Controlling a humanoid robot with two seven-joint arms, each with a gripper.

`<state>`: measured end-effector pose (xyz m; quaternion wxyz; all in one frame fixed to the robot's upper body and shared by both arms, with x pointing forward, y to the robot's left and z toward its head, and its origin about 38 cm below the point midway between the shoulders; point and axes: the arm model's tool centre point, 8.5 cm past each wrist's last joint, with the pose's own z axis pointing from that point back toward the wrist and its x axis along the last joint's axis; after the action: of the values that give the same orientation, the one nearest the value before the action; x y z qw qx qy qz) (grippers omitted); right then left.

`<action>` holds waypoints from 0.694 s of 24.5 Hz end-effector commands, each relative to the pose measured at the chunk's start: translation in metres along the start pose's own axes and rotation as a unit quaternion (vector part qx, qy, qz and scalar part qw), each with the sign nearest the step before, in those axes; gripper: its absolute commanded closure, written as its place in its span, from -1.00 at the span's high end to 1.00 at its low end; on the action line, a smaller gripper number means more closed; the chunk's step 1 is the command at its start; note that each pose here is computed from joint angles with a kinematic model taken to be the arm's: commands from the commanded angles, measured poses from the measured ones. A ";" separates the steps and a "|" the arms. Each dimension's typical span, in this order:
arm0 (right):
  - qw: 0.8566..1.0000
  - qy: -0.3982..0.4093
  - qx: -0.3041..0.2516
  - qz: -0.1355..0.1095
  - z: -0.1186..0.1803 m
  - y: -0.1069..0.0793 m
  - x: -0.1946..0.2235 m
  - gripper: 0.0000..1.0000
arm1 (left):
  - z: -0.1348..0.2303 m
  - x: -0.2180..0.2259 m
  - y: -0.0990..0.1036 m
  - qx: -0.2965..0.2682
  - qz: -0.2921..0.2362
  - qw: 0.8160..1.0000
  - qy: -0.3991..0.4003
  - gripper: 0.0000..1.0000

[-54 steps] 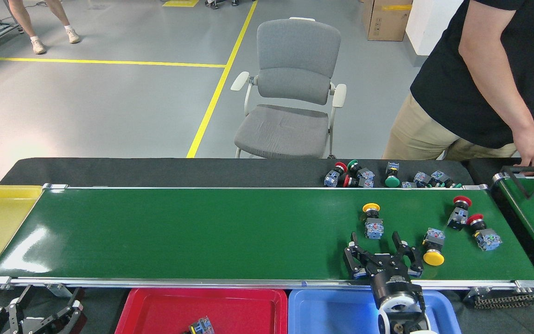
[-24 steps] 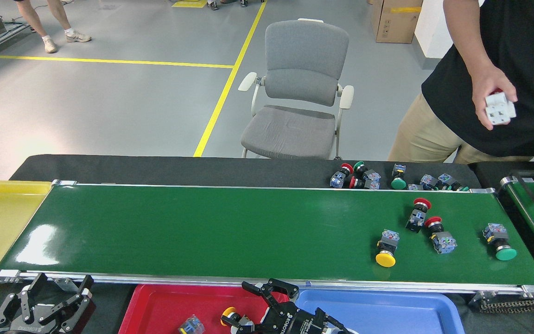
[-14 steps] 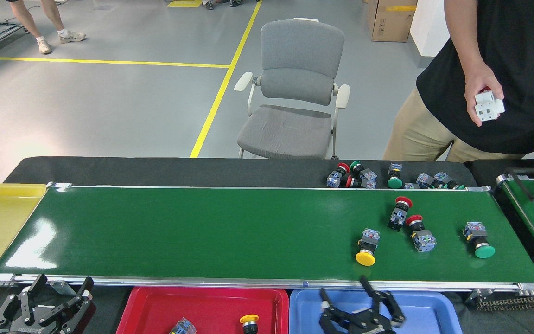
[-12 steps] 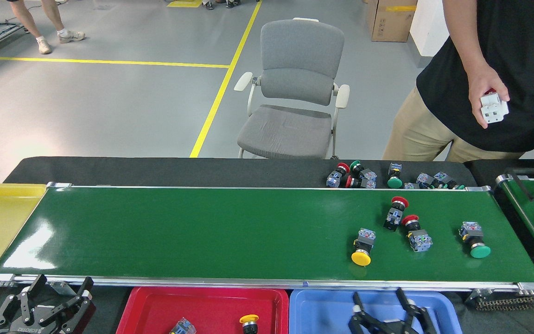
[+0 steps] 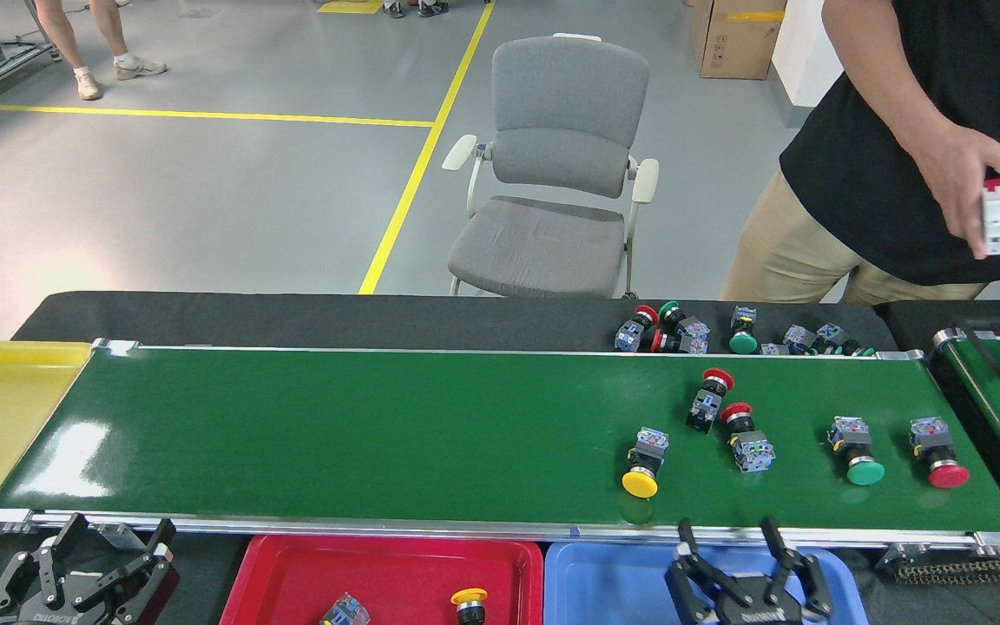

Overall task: Pick switch part from conveyor to tray
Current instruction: 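Move the right gripper over the next yellow-cap button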

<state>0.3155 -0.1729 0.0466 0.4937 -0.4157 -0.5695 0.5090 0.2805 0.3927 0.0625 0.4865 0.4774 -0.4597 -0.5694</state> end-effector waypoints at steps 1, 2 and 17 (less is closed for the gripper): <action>1.000 -0.014 0.001 0.008 -0.011 -0.006 0.017 0.95 | -0.001 -0.003 0.007 0.007 -0.010 1.000 -0.003 1.00; 1.000 -0.013 0.012 0.014 -0.016 -0.003 0.026 0.95 | -0.001 -0.004 0.006 0.007 -0.010 1.000 -0.002 1.00; 0.997 0.002 0.063 0.049 -0.093 0.015 0.061 -0.72 | -0.006 0.004 0.008 0.010 -0.007 1.000 -0.013 1.00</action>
<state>0.3907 -0.0964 0.0310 0.5028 -0.4056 -0.5088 0.5690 0.2838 0.3852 0.0614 0.4811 0.4704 -0.4663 -0.5743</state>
